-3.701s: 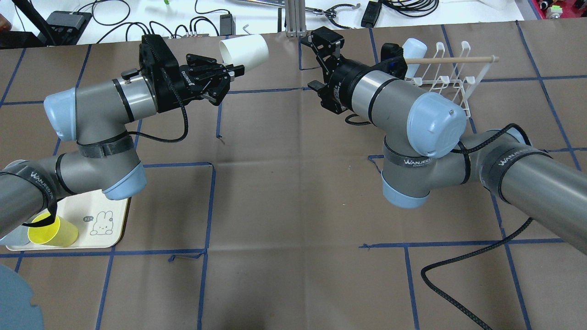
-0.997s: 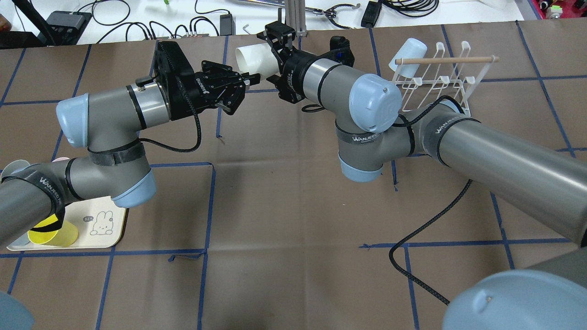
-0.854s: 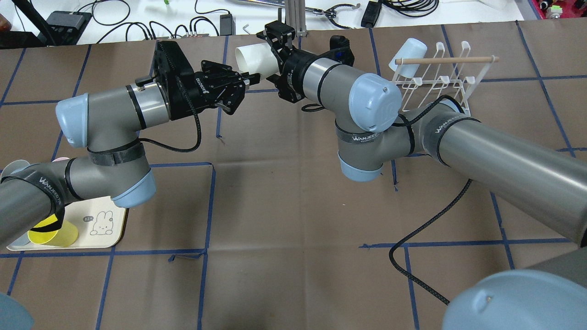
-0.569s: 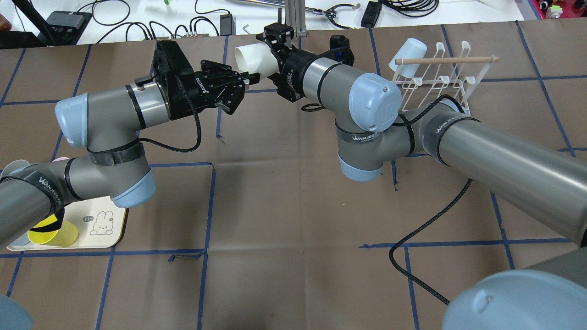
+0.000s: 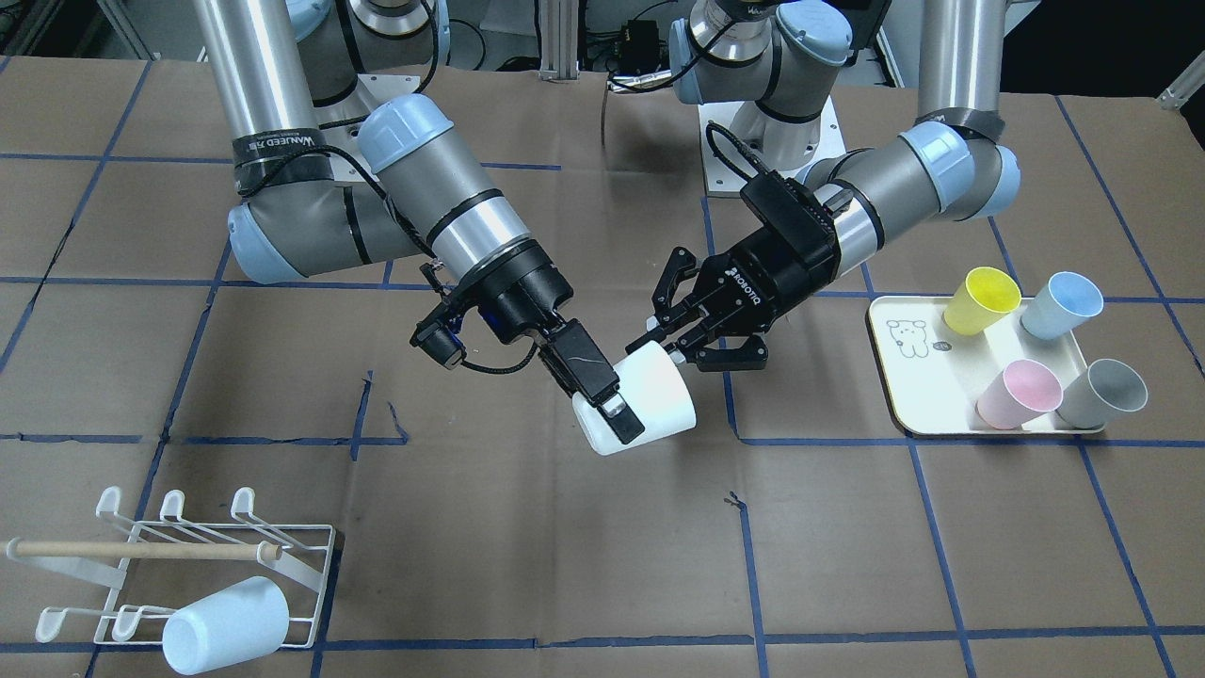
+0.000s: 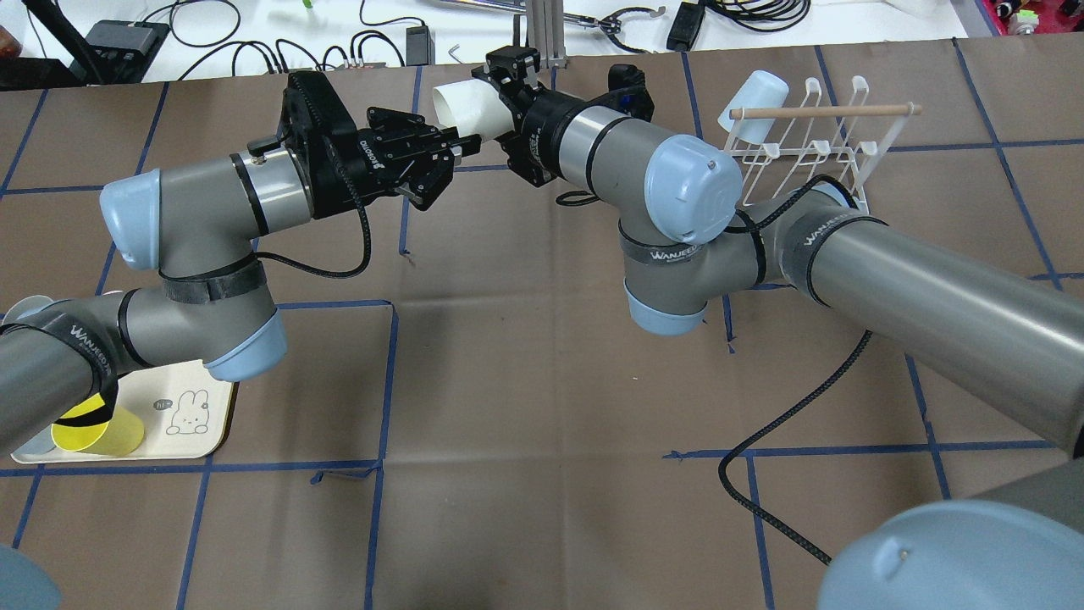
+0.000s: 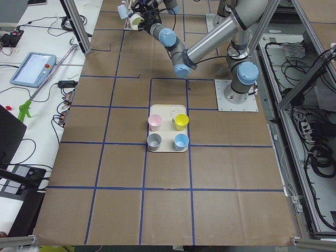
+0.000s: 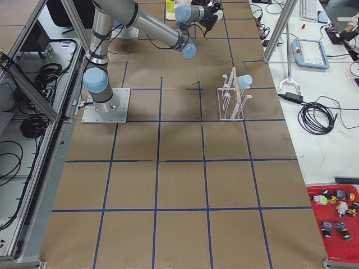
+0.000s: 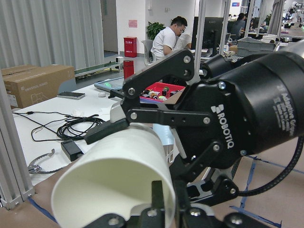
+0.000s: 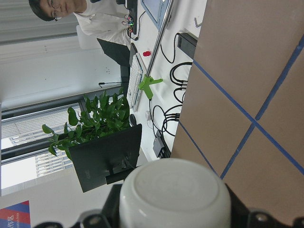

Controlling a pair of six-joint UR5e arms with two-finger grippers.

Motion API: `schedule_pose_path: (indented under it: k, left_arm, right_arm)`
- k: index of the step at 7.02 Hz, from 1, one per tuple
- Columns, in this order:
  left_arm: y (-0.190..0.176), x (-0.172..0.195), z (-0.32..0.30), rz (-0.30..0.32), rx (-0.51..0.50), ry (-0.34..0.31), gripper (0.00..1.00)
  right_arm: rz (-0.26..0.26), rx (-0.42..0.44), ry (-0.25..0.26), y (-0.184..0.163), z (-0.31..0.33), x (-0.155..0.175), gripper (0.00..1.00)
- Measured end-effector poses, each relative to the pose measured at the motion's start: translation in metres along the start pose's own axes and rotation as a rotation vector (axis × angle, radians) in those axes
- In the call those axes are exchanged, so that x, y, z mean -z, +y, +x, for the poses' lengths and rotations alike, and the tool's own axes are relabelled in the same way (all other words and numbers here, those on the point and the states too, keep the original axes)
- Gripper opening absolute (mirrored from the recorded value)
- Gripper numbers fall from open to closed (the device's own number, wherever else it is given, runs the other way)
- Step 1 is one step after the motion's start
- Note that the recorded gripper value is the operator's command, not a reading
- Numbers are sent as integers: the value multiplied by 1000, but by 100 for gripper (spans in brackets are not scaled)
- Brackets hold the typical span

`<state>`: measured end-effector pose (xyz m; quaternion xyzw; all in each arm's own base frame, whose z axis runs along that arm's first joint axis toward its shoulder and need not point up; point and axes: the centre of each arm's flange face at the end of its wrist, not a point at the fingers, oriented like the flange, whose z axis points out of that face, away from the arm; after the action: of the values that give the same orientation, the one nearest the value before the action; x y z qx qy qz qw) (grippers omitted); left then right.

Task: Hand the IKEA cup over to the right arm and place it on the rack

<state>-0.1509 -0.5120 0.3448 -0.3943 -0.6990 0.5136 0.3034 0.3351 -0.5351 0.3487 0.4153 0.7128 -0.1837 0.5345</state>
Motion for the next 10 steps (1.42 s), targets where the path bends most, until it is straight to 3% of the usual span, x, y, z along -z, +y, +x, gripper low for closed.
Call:
schedule_pose_path:
  k: [1, 4, 5, 7, 8, 10]
  left_arm:
    - [0, 0, -1, 0, 6, -1, 97]
    - [-1, 5, -5, 1, 33, -15, 99]
    - [-1, 12, -11, 5, 40, -29, 99]
    - [0, 59, -39, 54, 59, -82, 99]
    - [-1, 82, -50, 76, 64, -108, 99]
    - [3, 96, -68, 67, 78, -156, 99]
  right_arm:
    - [0, 0, 0, 0, 0, 0, 47]
    - [-3, 1, -2, 1, -1, 1, 46]
    - [-4, 2, -3, 1, -2, 1, 41]
    - [7, 14, -5, -4, -3, 2, 24]
    - [26, 53, -8, -16, -4, 4, 22]
    - [106, 303, -9, -69, -10, 16, 14]
